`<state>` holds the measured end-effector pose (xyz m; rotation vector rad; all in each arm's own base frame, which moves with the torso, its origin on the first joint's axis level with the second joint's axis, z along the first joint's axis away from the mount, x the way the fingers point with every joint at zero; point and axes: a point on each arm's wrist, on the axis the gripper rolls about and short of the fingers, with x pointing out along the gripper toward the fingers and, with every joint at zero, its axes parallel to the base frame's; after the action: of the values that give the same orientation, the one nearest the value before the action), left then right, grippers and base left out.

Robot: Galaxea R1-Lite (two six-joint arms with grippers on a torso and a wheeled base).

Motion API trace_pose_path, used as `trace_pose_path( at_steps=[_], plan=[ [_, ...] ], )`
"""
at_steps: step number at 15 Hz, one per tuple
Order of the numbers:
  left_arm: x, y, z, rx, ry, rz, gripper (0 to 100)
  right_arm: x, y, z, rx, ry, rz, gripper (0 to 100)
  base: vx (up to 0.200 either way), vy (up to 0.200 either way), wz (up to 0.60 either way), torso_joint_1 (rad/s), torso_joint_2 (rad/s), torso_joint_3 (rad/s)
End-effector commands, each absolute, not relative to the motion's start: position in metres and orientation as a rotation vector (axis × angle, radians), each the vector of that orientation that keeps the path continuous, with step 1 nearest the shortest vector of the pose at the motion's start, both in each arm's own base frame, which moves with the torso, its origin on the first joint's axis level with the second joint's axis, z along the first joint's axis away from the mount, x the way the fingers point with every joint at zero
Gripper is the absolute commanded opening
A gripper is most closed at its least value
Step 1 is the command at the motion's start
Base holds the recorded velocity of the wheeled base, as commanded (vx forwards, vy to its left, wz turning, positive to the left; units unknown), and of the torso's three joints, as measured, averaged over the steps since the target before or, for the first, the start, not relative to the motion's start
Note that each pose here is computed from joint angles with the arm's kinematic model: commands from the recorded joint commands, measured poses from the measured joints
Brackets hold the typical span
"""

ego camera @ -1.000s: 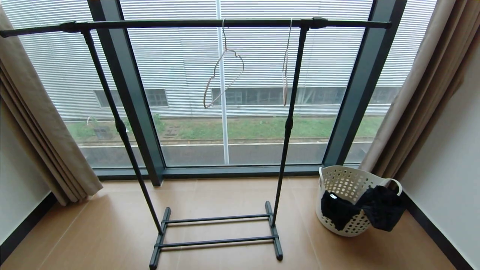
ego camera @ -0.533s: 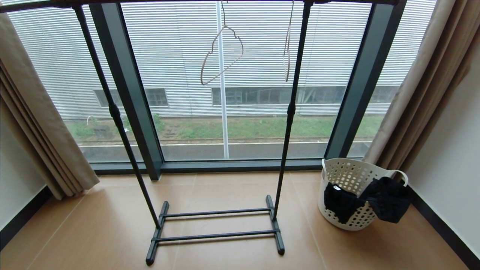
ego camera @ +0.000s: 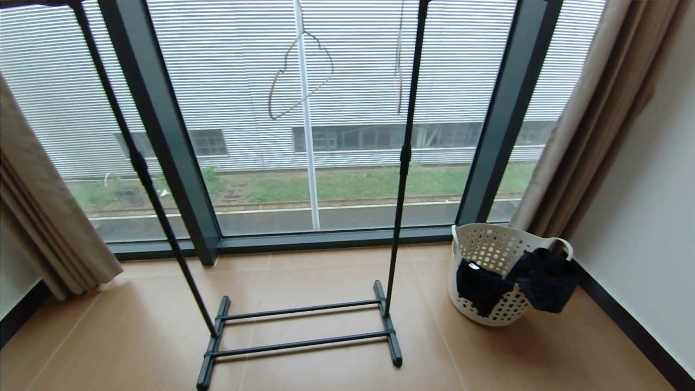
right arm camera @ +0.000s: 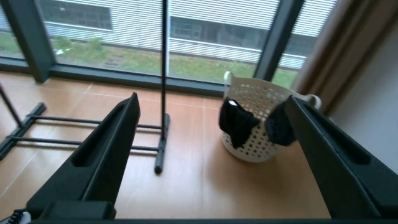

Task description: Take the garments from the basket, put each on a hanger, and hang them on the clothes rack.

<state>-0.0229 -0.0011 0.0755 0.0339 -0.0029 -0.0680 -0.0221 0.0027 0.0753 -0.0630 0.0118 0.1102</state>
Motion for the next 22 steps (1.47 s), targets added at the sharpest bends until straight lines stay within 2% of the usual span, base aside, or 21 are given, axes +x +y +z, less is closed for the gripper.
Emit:
trace_pose_path(
  at_steps=[1,5,15,22],
  plan=[
    [-0.0229,-0.0011,0.0756,0.034,-0.003,-0.069,100,-0.0221,0.0028,0.0753,-0.063,0.012,0.111,100,0.000,0.000,-0.60,0.002,0.00,0.002],
    [-0.0229,-0.0011,0.0756,0.034,-0.003,-0.069,100,-0.0221,0.0028,0.0753,-0.063,0.012,0.111,100,0.000,0.000,-0.15,0.001,0.00,0.001],
    [-0.0229,-0.0011,0.0756,0.034,-0.003,-0.069,100,-0.0222,0.0027,0.0757,-0.064,0.010,0.109,100,0.000,-0.200,0.00,0.003,0.00,0.003],
    [-0.0229,-0.0011,0.0756,0.034,-0.003,-0.069,100,-0.0221,0.0027,0.0753,-0.062,0.012,0.109,100,0.200,0.000,0.00,0.001,0.00,0.002]
  ],
)
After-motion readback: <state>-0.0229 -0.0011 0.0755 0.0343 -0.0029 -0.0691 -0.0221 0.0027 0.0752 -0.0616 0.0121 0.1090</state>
